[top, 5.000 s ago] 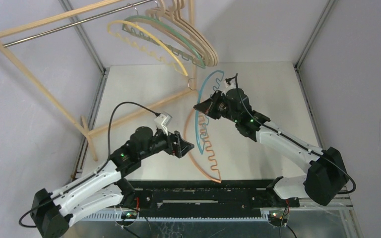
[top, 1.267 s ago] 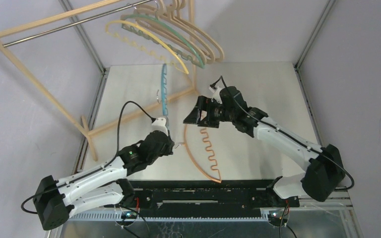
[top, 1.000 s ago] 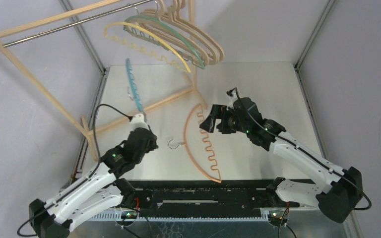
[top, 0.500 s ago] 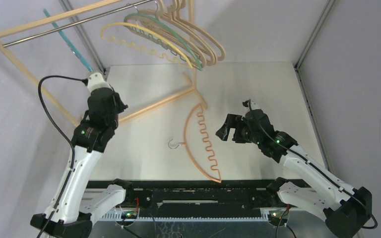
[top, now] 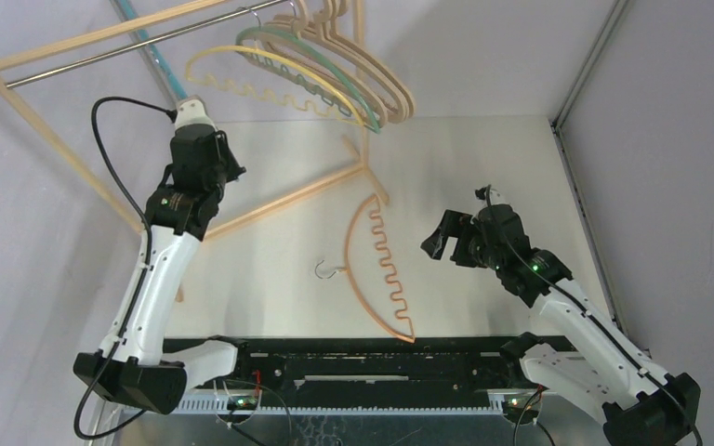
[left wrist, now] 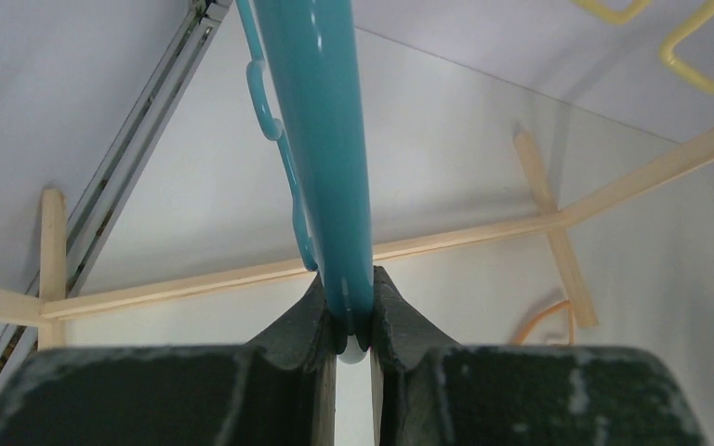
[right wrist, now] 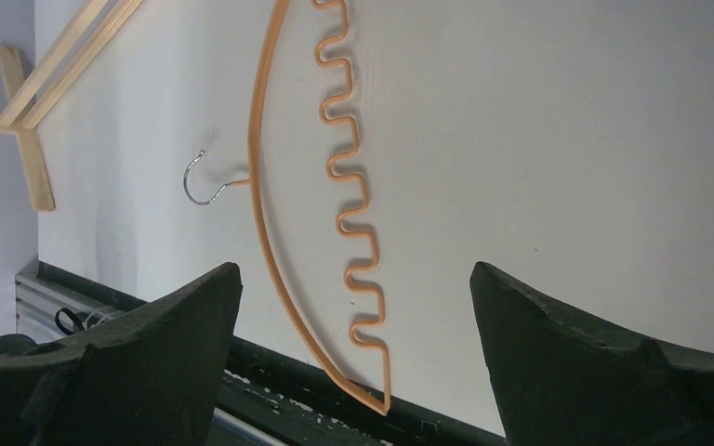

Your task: Organize the hangers

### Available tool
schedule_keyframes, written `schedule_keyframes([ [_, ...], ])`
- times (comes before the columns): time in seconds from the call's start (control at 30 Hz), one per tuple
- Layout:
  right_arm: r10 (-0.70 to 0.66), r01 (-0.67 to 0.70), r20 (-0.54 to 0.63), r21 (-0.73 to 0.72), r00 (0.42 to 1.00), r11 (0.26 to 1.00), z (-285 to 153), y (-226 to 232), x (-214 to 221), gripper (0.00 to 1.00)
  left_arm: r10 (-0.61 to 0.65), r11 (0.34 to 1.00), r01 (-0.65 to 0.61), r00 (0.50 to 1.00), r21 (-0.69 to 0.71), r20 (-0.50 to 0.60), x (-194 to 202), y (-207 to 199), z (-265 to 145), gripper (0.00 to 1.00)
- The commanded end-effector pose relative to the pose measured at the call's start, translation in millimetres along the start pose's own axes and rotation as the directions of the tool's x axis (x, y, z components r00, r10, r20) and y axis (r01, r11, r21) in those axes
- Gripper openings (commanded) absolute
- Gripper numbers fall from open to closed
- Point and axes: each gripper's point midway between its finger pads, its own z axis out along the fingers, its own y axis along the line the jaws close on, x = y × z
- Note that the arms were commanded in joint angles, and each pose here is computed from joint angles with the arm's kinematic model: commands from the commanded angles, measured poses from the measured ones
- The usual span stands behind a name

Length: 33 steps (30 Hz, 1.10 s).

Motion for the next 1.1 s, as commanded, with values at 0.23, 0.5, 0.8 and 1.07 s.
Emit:
schedule_keyframes([
  [0.23,-0.002,0.002,-0.005,-0.005,1.000,1.000,6,-1,-3,1.00,-0.056,0.997,0.045,0.985,0.068,0.163,-69,-7,-3,0.00],
  [0.5,0.006,-0.006,0.001,0.004,1.000,1.000,4,-3,-4,1.00,-0.048,0.994,0.041,0.997,0.103,0.066,-49,-18,32,0.00],
  [0.8,0.016,-0.016,0.000,0.011,1.000,1.000,5,-9,2,1.00,-0.035,0.962,0.046,0.998,0.270,-0.047,-25,-55,44,0.00],
  [1.07,-0.012,0.014,-0.047,0.036,0.999,0.999,17,-13,15,1.00,0.001,0.860,0.045,0.996,0.508,-0.090,0,-94,6,0.22],
])
